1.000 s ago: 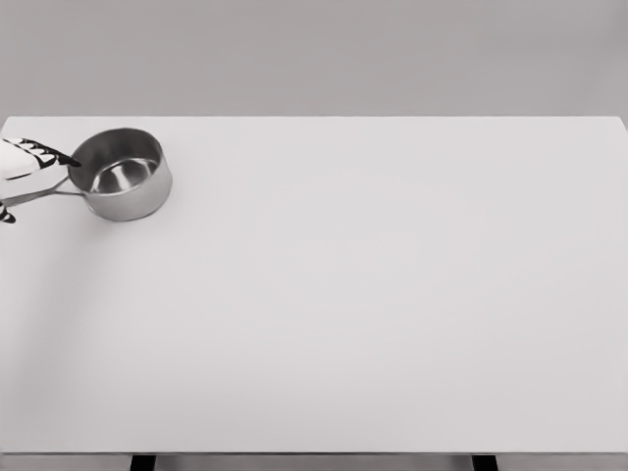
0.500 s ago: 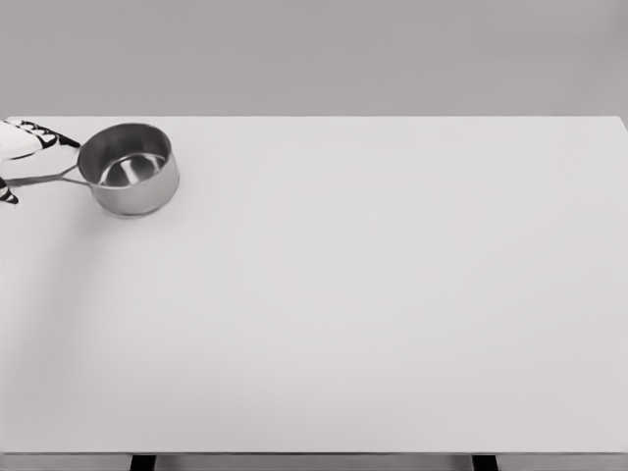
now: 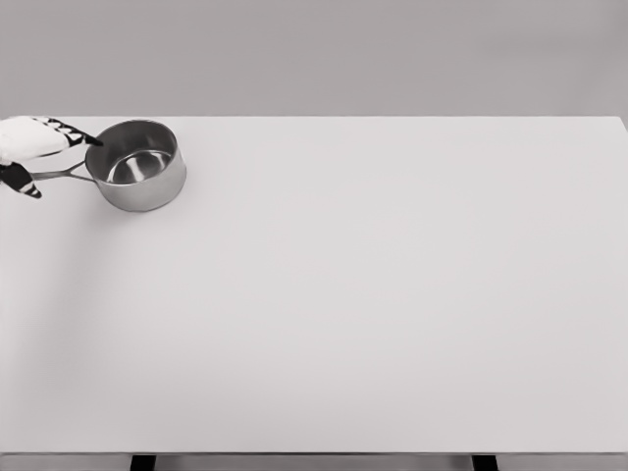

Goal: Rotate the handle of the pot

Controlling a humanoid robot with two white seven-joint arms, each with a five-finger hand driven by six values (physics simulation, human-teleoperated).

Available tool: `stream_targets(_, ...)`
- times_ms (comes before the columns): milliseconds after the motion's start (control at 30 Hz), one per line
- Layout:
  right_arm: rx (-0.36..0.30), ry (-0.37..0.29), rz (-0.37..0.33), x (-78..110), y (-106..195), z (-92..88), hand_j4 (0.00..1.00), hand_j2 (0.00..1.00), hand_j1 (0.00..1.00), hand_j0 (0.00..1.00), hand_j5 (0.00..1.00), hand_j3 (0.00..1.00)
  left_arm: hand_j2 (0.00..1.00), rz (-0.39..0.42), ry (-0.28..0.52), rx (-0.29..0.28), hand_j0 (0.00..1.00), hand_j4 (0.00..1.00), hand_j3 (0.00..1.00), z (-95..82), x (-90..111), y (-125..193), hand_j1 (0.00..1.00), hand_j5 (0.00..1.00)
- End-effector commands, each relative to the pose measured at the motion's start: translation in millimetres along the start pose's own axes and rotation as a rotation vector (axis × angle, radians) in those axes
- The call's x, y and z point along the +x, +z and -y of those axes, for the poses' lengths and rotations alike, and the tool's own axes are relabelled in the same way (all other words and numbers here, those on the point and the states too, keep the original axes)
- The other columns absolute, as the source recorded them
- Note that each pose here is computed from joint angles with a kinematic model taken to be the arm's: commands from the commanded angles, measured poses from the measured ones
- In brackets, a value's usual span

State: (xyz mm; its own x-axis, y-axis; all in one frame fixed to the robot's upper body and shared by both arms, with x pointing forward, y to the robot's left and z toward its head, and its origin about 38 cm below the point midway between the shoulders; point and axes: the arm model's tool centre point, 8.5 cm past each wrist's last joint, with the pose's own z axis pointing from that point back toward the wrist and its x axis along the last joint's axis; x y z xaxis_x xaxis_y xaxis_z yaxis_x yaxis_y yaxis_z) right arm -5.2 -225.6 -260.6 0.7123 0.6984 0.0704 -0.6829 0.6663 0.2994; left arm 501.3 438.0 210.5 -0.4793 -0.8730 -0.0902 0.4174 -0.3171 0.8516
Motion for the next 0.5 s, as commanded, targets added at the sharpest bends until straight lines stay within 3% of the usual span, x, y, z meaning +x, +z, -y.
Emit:
stream_targets(0, 0.0, 0.0, 0.001, 0.0, 0.0, 0.0, 1.0, 1.0, 1.0, 1.0, 1.0, 1.0, 1.0, 0.005, -0.01, -0.004, 1.0, 1.0, 1.0, -0.4, 4.2, -5.4, 1.0, 1.0)
stream_targets(100, 0.0, 0.0, -0.001, -0.1, 0.0, 0.0, 1.0, 1.0, 1.0, 1.0, 1.0, 1.0, 1.0, -0.062, -0.005, -0.014, 1.0, 1.0, 1.0, 0.3, -1.6, -6.6, 1.0, 1.0)
stream_targets(333, 0.0, 0.0, -0.001, -0.1, 0.0, 0.0, 1.0, 1.0, 1.0, 1.0, 1.0, 1.0, 1.0, -0.156, 0.028, 0.082, 1.0, 1.0, 1.0, -1.6, -15.6, -4.2, 1.0, 1.0)
stream_targets(467, 0.0, 0.0, 0.001, 0.0, 0.0, 0.0, 1.0, 1.0, 1.0, 1.0, 1.0, 1.0, 1.0, -0.19, 0.013, 0.098, 1.0, 1.0, 1.0, -3.5, -15.4, -9.3, 1.0, 1.0)
